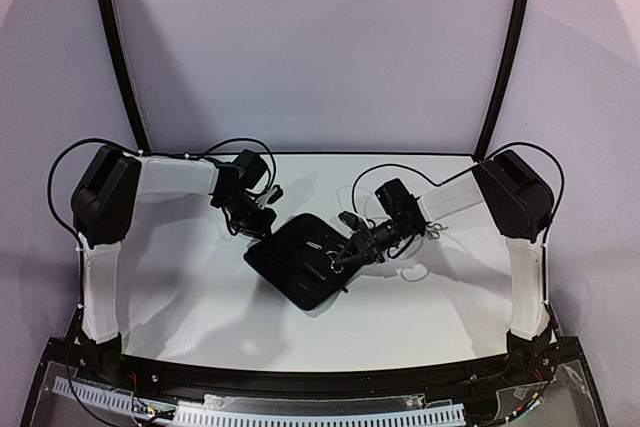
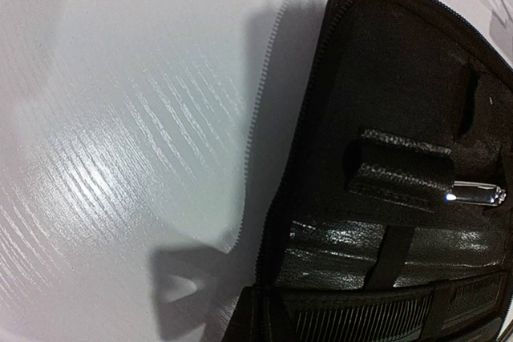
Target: Sort the hair-cutting tools
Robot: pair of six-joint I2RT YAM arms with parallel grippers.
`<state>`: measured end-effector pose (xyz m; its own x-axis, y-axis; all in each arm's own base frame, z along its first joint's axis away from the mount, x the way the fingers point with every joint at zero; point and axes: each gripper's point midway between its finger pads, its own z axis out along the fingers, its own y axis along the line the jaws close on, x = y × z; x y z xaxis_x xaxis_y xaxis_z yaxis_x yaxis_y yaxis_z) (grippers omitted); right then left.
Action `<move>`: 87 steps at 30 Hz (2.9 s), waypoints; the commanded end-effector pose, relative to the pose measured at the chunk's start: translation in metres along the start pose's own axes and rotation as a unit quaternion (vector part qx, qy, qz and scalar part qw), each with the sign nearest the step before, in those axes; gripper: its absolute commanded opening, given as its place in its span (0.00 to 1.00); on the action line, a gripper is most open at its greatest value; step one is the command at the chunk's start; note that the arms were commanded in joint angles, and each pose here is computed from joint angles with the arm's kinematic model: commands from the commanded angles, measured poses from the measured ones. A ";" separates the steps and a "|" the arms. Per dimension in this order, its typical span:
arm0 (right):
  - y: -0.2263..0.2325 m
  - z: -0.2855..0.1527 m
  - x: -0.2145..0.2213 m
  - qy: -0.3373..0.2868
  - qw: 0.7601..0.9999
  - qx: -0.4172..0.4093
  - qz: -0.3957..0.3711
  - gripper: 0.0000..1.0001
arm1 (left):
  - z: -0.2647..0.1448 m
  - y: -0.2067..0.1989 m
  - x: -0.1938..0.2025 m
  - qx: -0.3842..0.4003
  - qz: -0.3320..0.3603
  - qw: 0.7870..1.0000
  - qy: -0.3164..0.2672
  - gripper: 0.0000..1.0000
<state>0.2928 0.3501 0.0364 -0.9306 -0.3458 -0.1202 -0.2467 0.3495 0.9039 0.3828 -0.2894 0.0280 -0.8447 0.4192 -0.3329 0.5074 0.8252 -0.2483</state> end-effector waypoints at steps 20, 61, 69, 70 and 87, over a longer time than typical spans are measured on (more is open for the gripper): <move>-0.032 -0.006 -0.011 -0.014 0.987 0.162 0.019 0.19 | 0.024 0.010 0.009 -0.029 -0.012 0.999 0.019 0.01; 0.011 -0.012 -0.011 0.003 0.866 0.466 -0.183 0.43 | 0.023 0.012 0.017 -0.033 -0.025 0.999 0.030 0.01; 0.009 -0.003 -0.006 0.025 0.851 0.485 -0.198 0.41 | 0.024 0.013 0.017 -0.035 -0.023 0.999 0.030 0.01; 0.007 -0.003 -0.006 0.028 0.851 0.486 -0.197 0.41 | 0.024 0.013 0.017 -0.035 -0.023 0.999 0.030 0.01; -0.015 0.000 -0.004 0.045 0.838 0.513 -0.184 0.36 | 0.024 0.012 0.018 -0.033 -0.020 0.999 0.032 0.01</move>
<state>0.2994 0.3471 0.0345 -0.7287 -0.6301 -0.2684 -0.6563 0.7544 0.0109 0.3876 -0.2858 0.0267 -0.8680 0.3821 -0.3172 0.4605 0.8585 -0.2259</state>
